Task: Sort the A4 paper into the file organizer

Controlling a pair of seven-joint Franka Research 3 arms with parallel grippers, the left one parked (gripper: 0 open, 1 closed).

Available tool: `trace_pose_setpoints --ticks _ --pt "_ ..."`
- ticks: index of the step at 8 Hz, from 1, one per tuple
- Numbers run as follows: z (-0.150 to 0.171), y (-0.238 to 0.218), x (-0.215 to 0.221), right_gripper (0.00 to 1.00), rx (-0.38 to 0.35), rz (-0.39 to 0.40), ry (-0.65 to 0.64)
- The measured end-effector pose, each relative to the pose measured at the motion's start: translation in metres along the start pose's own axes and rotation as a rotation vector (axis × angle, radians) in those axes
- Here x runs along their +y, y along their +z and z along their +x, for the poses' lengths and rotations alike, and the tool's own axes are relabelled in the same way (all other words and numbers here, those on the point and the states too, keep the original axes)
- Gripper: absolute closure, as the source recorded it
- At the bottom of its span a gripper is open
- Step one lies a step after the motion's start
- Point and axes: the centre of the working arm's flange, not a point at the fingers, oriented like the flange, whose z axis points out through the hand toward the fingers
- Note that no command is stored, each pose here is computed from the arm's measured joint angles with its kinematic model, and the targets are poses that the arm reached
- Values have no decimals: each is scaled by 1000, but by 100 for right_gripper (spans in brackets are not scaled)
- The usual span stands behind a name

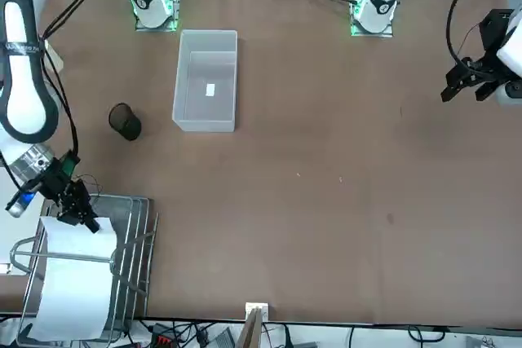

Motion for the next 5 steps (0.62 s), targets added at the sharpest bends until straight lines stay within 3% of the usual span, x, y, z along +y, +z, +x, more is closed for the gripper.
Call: trace_pose_setpoints --ticks 1,2,5 --pt "-1 2 0 85 0 -1 -2" --pt "-3 2 -1 69 -1 -1 -8" --pt "-11 5 -8 12 -6 -6 -39"
